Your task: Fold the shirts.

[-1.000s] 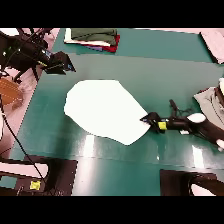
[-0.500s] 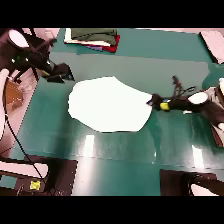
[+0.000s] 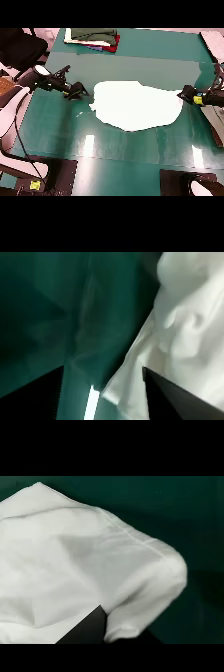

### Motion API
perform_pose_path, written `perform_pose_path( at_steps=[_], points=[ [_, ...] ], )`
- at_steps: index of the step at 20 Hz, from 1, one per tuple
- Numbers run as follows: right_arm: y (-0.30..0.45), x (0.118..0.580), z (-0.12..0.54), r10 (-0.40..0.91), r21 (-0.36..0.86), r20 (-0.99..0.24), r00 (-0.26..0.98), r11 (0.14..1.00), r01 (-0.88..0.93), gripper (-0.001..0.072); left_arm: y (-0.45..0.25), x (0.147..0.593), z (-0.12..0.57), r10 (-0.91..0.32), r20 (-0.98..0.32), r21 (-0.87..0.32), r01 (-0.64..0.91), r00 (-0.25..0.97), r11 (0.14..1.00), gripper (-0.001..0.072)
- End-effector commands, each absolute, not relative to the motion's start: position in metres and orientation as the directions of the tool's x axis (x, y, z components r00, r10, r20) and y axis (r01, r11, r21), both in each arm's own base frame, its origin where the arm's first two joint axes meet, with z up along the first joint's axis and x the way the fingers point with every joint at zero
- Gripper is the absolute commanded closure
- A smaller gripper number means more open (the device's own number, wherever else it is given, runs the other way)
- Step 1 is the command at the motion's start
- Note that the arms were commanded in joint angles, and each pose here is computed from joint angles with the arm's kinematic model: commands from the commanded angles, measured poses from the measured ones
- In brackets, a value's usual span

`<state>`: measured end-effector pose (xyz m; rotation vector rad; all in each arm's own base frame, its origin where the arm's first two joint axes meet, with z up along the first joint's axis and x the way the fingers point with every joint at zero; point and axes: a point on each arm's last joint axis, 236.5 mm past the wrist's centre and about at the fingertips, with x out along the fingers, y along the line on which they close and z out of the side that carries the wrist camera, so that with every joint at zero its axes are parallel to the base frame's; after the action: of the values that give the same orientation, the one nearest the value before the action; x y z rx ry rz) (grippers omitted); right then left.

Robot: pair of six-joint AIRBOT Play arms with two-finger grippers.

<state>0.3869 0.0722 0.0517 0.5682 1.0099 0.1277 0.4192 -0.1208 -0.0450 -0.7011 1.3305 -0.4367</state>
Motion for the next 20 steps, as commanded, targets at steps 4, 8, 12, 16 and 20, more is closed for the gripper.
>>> perform_pose_path(
  at_steps=[4, 8, 12, 16, 20],
  points=[
    [0.067, 0.377, 0.048, 0.343, 0.472, -0.792, 0.505, 0.869, 0.151, 0.0694, -0.158, 0.494, -0.009, -0.806, -0.343, -0.929, -0.044, 0.482, 0.369, 0.0138],
    [0.066, 0.378, 0.049, 0.341, 0.473, -0.788, 0.513, 0.868, 0.151, 0.0694, -0.2, 0.481, -0.02, -0.844, -0.365, -0.919, -0.004, 0.393, 0.395, 0.014],
    [0.068, 0.375, 0.048, 0.348, 0.473, -0.795, 0.496, 0.868, 0.151, 0.0695, -0.232, 0.484, -0.005, -0.864, -0.345, -0.918, 0.062, 0.366, 0.392, 0.0548],
    [0.06, 0.379, 0.058, 0.329, 0.472, -0.775, 0.54, 0.869, 0.148, 0.0695, -0.203, 0.519, 0.066, -0.866, -0.245, -0.925, 0.161, 0.437, 0.343, 0.0681],
    [0.019, 0.413, 0.142, 0.194, 0.496, -0.541, 0.818, 0.859, 0.125, 0.0694, -0.169, 0.526, 0.197, -0.867, -0.109, -0.844, 0.416, 0.487, 0.34, 0.0681]
  ],
)
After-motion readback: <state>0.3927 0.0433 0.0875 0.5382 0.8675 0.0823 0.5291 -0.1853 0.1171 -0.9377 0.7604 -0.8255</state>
